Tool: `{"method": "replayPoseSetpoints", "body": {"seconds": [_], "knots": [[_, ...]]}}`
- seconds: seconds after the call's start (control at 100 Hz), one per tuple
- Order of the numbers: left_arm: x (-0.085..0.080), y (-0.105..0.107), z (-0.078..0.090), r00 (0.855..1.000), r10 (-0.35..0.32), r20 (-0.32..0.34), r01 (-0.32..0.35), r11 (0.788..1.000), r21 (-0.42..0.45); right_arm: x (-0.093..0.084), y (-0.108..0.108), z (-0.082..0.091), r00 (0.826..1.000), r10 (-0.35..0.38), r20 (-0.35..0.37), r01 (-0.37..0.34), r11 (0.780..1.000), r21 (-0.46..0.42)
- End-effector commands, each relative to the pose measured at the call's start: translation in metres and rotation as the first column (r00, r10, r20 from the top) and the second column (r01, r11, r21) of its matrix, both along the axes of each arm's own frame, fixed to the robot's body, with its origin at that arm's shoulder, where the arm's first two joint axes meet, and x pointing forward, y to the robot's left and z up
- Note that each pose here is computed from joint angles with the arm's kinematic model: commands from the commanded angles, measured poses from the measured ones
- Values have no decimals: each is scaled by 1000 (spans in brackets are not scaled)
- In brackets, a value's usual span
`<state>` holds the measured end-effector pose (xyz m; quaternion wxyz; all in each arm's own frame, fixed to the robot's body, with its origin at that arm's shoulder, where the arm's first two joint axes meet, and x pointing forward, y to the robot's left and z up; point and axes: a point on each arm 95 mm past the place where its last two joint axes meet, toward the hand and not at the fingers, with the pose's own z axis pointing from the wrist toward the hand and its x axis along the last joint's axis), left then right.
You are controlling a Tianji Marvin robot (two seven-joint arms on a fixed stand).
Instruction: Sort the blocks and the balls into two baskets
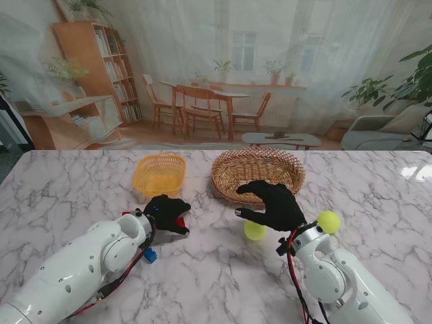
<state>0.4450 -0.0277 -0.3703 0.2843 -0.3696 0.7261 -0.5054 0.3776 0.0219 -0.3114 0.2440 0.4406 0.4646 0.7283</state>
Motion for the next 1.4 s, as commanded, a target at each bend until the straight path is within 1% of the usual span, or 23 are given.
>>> {"method": "replayPoseSetpoints", "body": {"seconds": [0.0, 0.15, 0.46, 0.74, 1.04, 1.39], "knots": [[2, -2, -3, 1000, 6, -20, -6, 1000, 11, -1, 1, -1, 1000, -3, -5, 3, 1000, -2], [3, -1, -6, 999, 17, -35, -16, 1000, 18, -1, 1, -1, 1000, -3, -5, 3, 1000, -3], [0, 8, -7, 998, 39, -43, -37, 998, 41, 0, 1, -1, 1000, -1, -4, 0, 1000, -5], [1, 6, -10, 998, 35, -55, -32, 998, 59, 0, 2, -1, 1000, 1, -4, -1, 1000, -6], [1, 5, -10, 997, 41, -62, -39, 998, 43, -1, 1, -1, 1000, -5, 3, 5, 1000, -3], [-2, 3, -5, 997, 48, -62, -46, 999, 26, 0, 1, -2, 1000, -9, 3, 9, 1000, -5]]}}
